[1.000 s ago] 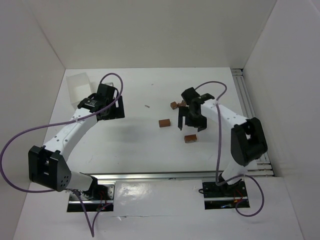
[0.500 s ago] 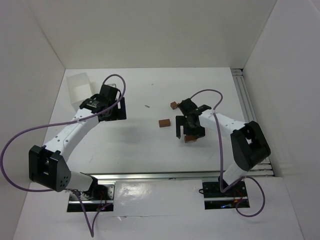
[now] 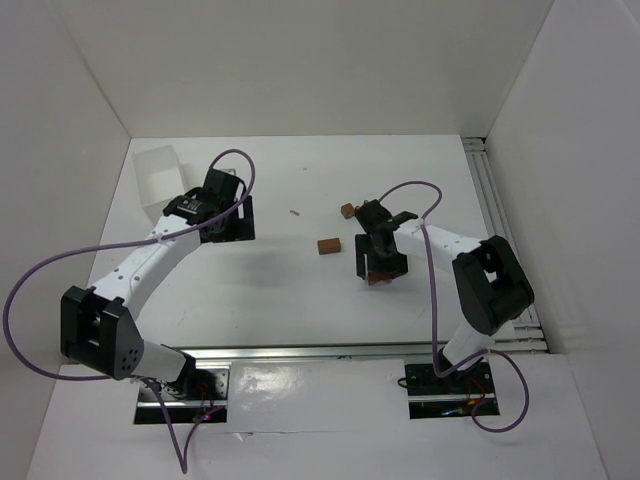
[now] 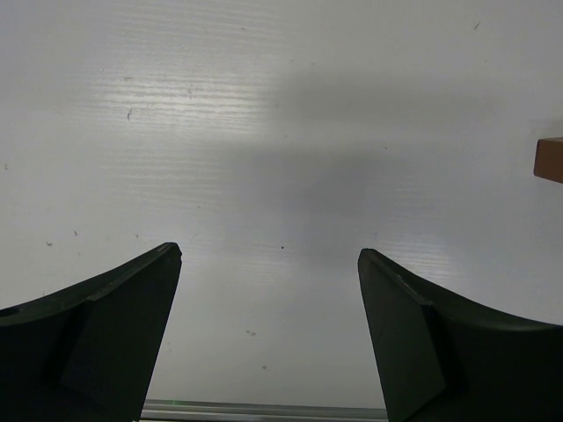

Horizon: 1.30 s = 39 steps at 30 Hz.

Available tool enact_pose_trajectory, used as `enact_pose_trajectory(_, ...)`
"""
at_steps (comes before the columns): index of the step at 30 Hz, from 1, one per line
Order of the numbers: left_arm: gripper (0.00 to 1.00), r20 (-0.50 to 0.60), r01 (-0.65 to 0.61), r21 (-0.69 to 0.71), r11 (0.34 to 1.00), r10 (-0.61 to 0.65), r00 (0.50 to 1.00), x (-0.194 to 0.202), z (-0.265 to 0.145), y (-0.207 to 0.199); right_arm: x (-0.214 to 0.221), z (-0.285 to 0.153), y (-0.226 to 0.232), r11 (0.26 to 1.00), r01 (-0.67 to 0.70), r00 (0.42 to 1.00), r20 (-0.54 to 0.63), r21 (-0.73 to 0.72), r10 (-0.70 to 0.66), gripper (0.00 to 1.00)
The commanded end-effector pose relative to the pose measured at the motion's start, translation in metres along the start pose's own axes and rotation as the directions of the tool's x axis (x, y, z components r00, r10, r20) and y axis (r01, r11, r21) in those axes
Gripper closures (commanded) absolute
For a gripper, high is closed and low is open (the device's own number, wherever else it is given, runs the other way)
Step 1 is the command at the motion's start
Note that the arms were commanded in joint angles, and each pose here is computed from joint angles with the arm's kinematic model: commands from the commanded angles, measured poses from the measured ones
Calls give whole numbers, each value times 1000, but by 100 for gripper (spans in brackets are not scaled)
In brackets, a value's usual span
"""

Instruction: Build the wood block tower

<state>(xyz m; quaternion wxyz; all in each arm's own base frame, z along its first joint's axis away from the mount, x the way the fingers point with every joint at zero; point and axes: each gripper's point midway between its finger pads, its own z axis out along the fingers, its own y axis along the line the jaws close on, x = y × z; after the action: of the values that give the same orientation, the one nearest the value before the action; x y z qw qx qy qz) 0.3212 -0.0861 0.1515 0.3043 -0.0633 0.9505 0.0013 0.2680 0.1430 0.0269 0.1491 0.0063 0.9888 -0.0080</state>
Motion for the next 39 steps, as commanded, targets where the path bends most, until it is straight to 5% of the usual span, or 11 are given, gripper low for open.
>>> enact_pose_trajectory(1,6,36,2,5,1000,-2,999,-15,-6,-7,-13,-4,4,1000,-1,998,64,-14,2,20)
enact_pose_trajectory(5,6,36,11,6,1000,-11,999,-15,-6,-7,-15,-6,3,1000,-3,997,76,-10,4,35)
enact_pose_trajectory(10,6,51,24,-23,999,-22,998,-16,-7,-1,-32,-25,9,999,-9,993,114,-32,13,39)
enact_pose_trajectory(23,6,70,18,-46,999,-15,997,-17,-10,5,-119,-58,95,990,79,977,206,-118,-53,40)
enact_pose_trajectory(39,6,66,16,-58,998,-13,998,-13,-14,10,-116,-31,135,989,121,983,152,-90,-106,40)
